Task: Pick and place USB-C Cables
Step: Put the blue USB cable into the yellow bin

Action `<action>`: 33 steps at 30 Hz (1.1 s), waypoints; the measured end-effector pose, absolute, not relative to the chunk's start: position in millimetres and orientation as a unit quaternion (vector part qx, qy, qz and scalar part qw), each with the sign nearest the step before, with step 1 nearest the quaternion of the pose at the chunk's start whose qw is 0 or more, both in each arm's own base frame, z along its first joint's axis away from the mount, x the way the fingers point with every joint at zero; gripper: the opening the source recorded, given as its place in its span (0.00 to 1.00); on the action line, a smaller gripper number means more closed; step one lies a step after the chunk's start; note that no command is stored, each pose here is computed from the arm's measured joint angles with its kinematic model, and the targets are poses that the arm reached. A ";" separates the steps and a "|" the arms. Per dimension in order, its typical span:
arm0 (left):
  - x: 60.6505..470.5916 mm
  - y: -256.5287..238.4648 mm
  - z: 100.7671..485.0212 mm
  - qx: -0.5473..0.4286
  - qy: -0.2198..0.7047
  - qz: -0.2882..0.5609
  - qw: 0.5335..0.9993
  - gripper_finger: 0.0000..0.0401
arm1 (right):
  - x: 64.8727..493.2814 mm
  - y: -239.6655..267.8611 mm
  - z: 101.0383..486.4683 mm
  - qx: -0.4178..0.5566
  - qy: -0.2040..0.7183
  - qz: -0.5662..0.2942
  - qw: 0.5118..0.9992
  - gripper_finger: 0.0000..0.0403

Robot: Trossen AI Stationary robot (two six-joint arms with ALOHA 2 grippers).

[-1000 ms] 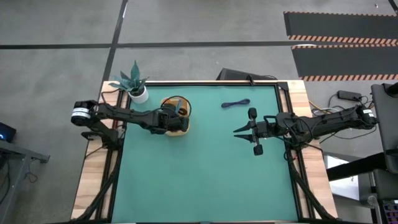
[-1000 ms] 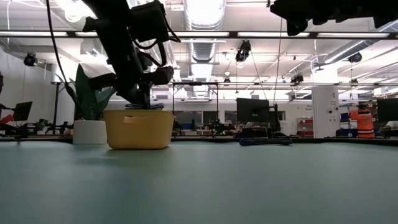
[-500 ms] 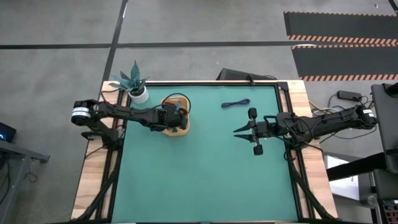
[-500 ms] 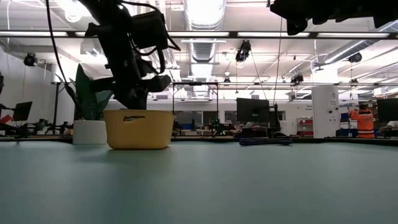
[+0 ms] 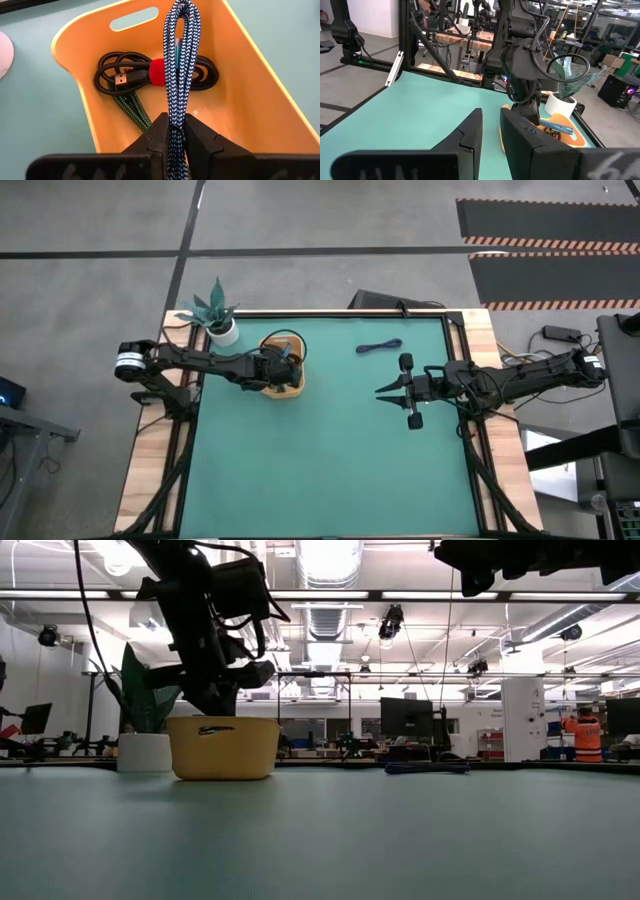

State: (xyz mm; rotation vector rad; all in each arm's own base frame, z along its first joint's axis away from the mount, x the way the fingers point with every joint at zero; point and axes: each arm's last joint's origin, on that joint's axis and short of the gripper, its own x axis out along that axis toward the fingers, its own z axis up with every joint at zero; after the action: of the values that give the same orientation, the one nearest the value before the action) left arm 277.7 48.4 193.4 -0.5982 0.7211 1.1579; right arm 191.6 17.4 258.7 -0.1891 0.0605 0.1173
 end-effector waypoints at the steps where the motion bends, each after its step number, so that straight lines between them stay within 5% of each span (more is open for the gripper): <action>1: 277.7 48.4 193.5 -0.272 0.328 0.527 0.735 0.07 | 191.7 17.4 258.7 -0.094 0.030 0.059 0.993 0.15; 33: 285.9 50.2 173.5 -0.265 0.350 0.532 0.724 0.07 | 191.6 17.3 258.8 -0.098 0.031 0.059 0.993 0.15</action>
State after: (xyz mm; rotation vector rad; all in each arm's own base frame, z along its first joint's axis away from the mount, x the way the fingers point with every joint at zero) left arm 285.9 50.2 173.5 -0.5847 0.7732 1.1746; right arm 191.6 17.3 258.8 -0.1968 0.0628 0.1175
